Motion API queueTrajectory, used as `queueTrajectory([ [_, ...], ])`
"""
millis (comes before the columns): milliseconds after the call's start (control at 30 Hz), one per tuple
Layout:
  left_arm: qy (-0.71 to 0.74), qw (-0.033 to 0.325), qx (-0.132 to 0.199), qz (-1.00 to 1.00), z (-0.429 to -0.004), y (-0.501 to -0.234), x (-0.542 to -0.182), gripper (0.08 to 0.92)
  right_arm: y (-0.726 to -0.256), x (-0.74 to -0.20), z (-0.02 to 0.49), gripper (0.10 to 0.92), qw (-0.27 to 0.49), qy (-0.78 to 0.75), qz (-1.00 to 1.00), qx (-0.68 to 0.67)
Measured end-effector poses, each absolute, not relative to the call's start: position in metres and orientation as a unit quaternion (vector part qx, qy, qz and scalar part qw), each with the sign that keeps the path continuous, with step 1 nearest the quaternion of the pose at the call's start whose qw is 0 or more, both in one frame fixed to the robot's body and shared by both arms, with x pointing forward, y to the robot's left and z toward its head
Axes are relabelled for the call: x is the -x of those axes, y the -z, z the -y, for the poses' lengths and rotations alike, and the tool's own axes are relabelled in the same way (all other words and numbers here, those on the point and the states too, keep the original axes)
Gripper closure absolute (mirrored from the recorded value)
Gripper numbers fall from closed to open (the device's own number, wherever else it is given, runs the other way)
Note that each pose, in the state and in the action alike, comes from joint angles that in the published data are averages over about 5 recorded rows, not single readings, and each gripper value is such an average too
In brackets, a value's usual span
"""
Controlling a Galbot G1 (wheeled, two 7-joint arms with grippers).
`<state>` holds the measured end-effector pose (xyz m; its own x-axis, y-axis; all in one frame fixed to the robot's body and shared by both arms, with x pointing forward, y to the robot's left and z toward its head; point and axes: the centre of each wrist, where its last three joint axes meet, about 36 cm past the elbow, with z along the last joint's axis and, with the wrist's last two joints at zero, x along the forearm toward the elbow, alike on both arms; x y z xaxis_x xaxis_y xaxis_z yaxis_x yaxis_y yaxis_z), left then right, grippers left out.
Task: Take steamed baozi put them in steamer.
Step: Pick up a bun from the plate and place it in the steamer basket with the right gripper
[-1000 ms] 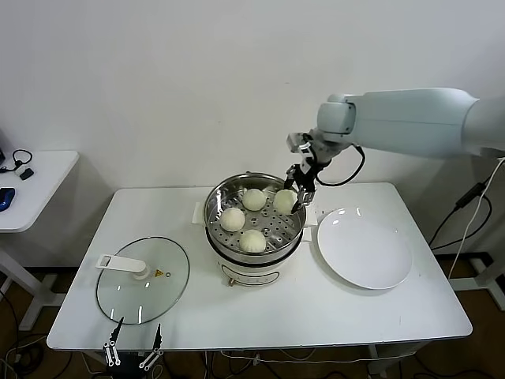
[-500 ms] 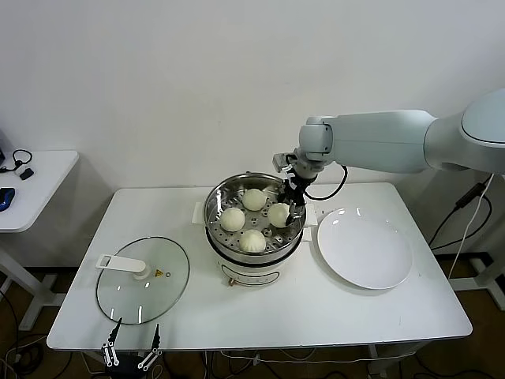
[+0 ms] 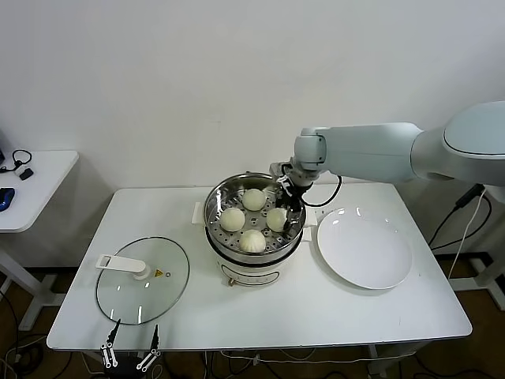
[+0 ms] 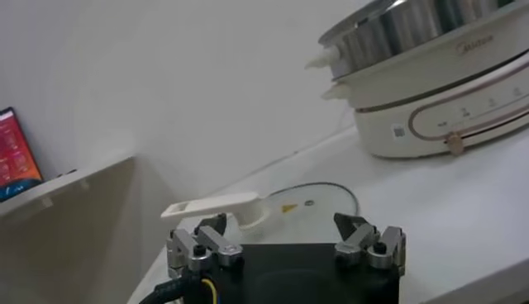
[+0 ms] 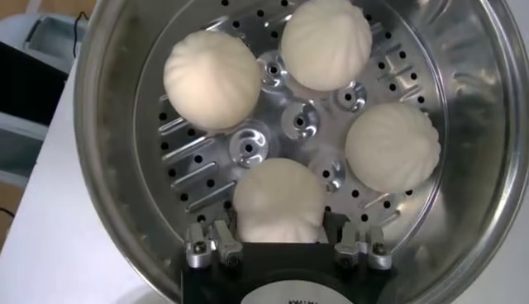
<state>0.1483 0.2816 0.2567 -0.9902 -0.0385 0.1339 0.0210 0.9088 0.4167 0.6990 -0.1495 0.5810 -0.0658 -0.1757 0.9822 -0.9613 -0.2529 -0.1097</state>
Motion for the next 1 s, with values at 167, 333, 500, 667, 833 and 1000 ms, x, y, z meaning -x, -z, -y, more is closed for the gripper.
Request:
queueTrajectory([
  [167, 0.213, 0.069, -0.005, 0.975, -0.282, -0.257, -0.148, 0.177, -0.577, -0.700, 0.148, 0.320, 0.362, -0.540, 0.494, -0.578],
  [333, 0.214, 0.070, -0.005, 0.974, -0.282, -0.258, -0.148, 0.177, -0.577, -0.699, 0.147, 0.218, 0.359, -0.537, 0.497, -0.580],
  [500, 0.214, 0.067, -0.005, 0.974, -0.282, -0.260, -0.148, 0.177, -0.588, -0.698, 0.151, 0.200, 0.359, -0.530, 0.500, -0.584],
  [667, 0.215, 0.064, -0.003, 0.974, -0.280, -0.263, -0.148, 0.177, -0.607, -0.698, 0.159, 0.199, 0.358, -0.524, 0.506, -0.585],
  [833, 0.217, 0.063, -0.001, 0.974, -0.280, -0.266, -0.146, 0.177, -0.630, -0.697, 0.169, 0.200, 0.352, -0.520, 0.520, -0.578],
  [1000, 0.219, 0.059, -0.003, 0.974, -0.280, -0.269, -0.146, 0.177, -0.649, -0.692, 0.188, 0.200, 0.337, -0.515, 0.551, -0.564],
])
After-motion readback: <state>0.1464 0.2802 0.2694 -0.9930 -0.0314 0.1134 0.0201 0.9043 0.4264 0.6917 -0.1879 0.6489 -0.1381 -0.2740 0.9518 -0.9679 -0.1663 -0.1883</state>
